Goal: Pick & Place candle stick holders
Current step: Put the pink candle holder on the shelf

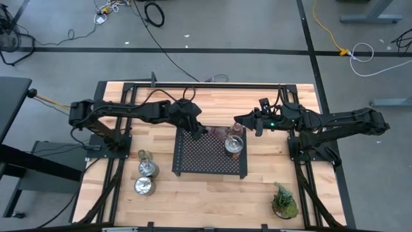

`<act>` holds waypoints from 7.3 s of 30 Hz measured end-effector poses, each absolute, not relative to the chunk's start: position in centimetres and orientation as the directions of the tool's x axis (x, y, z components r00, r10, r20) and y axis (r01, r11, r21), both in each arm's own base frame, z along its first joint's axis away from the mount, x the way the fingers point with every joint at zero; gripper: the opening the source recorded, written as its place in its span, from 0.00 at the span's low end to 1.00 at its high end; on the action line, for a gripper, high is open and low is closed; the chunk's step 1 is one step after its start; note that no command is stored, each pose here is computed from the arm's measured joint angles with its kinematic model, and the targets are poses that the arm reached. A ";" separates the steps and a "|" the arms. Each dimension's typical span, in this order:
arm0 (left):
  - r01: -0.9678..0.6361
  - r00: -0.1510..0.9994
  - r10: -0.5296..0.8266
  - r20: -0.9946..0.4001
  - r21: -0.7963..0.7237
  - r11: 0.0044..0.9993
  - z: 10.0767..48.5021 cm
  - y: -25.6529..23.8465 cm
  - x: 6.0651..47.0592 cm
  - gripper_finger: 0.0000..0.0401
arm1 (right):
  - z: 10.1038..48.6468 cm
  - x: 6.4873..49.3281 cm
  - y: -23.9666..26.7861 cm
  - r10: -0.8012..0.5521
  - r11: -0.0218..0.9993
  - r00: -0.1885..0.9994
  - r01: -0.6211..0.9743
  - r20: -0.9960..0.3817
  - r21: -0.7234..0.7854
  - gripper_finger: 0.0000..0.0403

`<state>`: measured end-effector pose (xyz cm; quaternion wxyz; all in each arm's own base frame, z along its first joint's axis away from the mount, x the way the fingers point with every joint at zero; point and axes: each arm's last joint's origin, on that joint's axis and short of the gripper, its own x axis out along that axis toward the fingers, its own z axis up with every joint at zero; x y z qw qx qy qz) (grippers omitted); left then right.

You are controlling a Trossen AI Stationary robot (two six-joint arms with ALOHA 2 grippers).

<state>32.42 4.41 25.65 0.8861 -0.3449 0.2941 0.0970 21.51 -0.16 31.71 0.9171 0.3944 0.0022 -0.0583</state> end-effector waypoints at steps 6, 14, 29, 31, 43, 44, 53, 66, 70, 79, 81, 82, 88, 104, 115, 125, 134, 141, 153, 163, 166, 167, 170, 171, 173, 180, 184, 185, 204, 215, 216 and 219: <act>-0.380 0.796 -0.046 -0.604 -0.557 0.739 25.1 4.4 32.6 0.35 | 31.8 21.5 -0.2 -0.106 0.682 0.994 0.101 -0.040 0.725 0.13; -0.360 0.794 -0.083 -0.602 -0.575 0.734 24.1 4.4 33.5 0.35 | 31.8 21.5 -0.2 -0.107 0.680 0.993 0.103 -0.041 0.726 0.13; -0.320 0.818 -0.092 -0.568 -0.582 0.748 24.2 4.5 33.8 0.08 | 31.7 21.5 -0.2 -0.106 0.680 0.993 0.108 -0.048 0.725 0.13; -0.320 0.818 -0.092 -0.568 -0.582 0.747 24.2 4.5 33.8 0.04 | 31.7 21.5 -0.2 -0.105 0.680 0.993 0.108 -0.049 0.725 0.13; -0.288 0.811 -0.146 -0.566 -0.604 0.744 24.2 4.3 33.8 0.03 | 31.6 21.5 -0.1 -0.104 0.682 0.993 0.114 -0.059 0.722 0.13; -0.284 0.810 -0.153 -0.566 -0.607 0.743 24.2 4.2 33.8 0.03 | 31.6 21.5 -0.1 -0.104 0.682 0.993 0.115 -0.059 0.722 0.13; -0.272 0.803 -0.166 -0.572 -0.600 0.752 25.0 4.3 33.0 0.03 | 31.6 21.5 -0.1 -0.104 0.680 0.993 0.118 -0.063 0.724 0.13; -0.398 0.694 -0.094 -0.714 -0.489 0.776 28.8 4.4 29.3 0.03 | 31.5 21.5 -0.2 -0.107 0.680 0.992 0.125 -0.071 0.722 0.13; -0.436 0.628 -0.011 -0.778 -0.363 0.823 32.8 4.2 28.6 0.03 | 31.5 21.5 -0.2 -0.107 0.681 0.992 0.126 -0.072 0.722 0.13; -0.460 0.535 0.113 -0.837 -0.177 0.870 39.1 4.4 28.2 0.03 | 31.5 21.5 -0.2 -0.108 0.697 0.992 0.127 -0.071 0.705 0.13; -0.463 0.453 0.122 -0.883 -0.116 0.879 38.9 4.5 28.7 0.03 | 31.5 21.5 -0.2 -0.109 0.701 0.992 0.127 -0.071 0.702 0.13; -0.461 0.409 0.127 -0.904 -0.084 0.884 38.6 4.5 29.0 0.03 | 31.5 21.5 -0.2 -0.108 0.701 0.992 0.126 -0.070 0.702 0.13; -0.373 0.338 0.063 -0.939 -0.072 0.925 37.2 4.1 32.7 0.03 | 31.5 21.5 -0.2 -0.109 0.709 0.992 0.125 -0.068 0.694 0.13; -0.182 0.233 0.111 -0.966 0.069 0.981 36.4 3.2 38.2 0.03 | 31.5 21.5 -0.3 -0.116 0.713 0.991 0.131 -0.068 0.689 0.13; -0.167 0.219 0.155 -0.963 0.120 0.979 36.1 3.4 38.4 0.03 | 31.5 21.5 -0.6 -0.132 0.713 0.989 0.143 -0.068 0.687 0.13; -0.076 0.195 0.203 -0.960 0.191 0.979 35.1 1.9 39.2 0.04 | 31.5 21.5 -0.9 -0.149 0.710 0.987 0.155 -0.069 0.687 0.13; -0.053 0.192 0.214 -0.958 0.207 0.977 35.0 1.6 39.3 0.05 | 31.5 21.5 -0.9 -0.149 0.712 0.986 0.157 -0.072 0.685 0.13; -0.032 0.187 0.227 -0.956 0.225 0.974 34.9 1.5 39.3 0.09 | 31.4 21.5 -1.1 -0.155 0.711 0.985 0.167 -0.078 0.683 0.13; -0.048 0.258 0.228 -0.939 0.223 0.974 36.7 1.4 39.1 0.09 | 31.3 21.4 -1.1 -0.155 0.712 0.983 0.180 -0.097 0.679 0.13; -0.016 0.278 0.198 -0.940 0.202 0.979 37.0 0.4 39.1 0.10 | 31.1 21.4 -1.1 -0.155 0.713 0.982 0.187 -0.108 0.676 0.13; -0.011 0.279 0.197 -0.940 0.202 0.979 37.0 0.1 39.1 0.10 | 31.1 21.4 -1.1 -0.155 0.714 0.982 0.187 -0.108 0.674 0.13; -0.011 0.280 0.197 -0.940 0.202 0.979 37.0 0.0 39.1 0.10 | 31.1 21.4 -1.1 -0.155 0.714 0.982 0.187 -0.108 0.674 0.13; -0.012 0.280 0.196 -0.940 0.201 0.980 37.0 0.0 39.1 0.10 | 31.1 21.4 -1.0 -0.150 0.715 0.983 0.183 -0.109 0.674 0.13; -0.010 0.281 0.196 -0.940 0.201 0.979 37.0 -0.1 39.1 0.10 | 31.1 21.4 -1.0 -0.148 0.715 0.983 0.183 -0.109 0.674 0.13; -0.013 0.280 0.205 -0.938 0.210 0.978 37.0 -0.1 39.1 0.10 | 31.1 21.4 -1.0 -0.147 0.719 0.983 0.182 -0.109 0.671 0.13; -0.047 0.282 0.328 -0.902 0.328 0.943 37.5 0.4 38.8 0.10 | 31.1 21.4 -1.0 -0.147 0.721 0.983 0.185 -0.115 0.668 0.13; -0.099 0.284 0.400 -0.871 0.388 0.916 38.3 1.4 38.2 0.10 | 31.1 21.4 -1.0 -0.146 0.721 0.982 0.187 -0.117 0.667 0.13; -0.119 0.283 0.408 -0.868 0.390 0.913 38.5 1.9 38.1 0.10 | 31.1 21.4 -1.0 -0.146 0.721 0.982 0.186 -0.117 0.667 0.13; -0.503 0.193 0.172 -0.966 0.053 0.862 37.7 10.4 33.1 0.05 | 30.9 21.4 -0.9 -0.101 0.723 0.986 0.163 -0.131 0.671 0.13; -0.517 0.137 0.127 -0.982 0.039 0.855 34.4 9.1 30.6 0.04 | 30.9 21.4 -1.0 -0.131 0.730 0.983 0.184 -0.130 0.659 0.13; -0.514 0.155 0.129 -0.979 0.032 0.857 34.3 8.9 30.7 0.04 | 30.9 21.4 -1.0 -0.132 0.729 0.983 0.185 -0.130 0.658 0.13; -0.510 0.179 0.121 -0.976 0.013 0.860 34.0 8.6 31.0 0.04 | 30.9 21.4 -1.2 -0.138 0.728 0.982 0.189 -0.130 0.658 0.13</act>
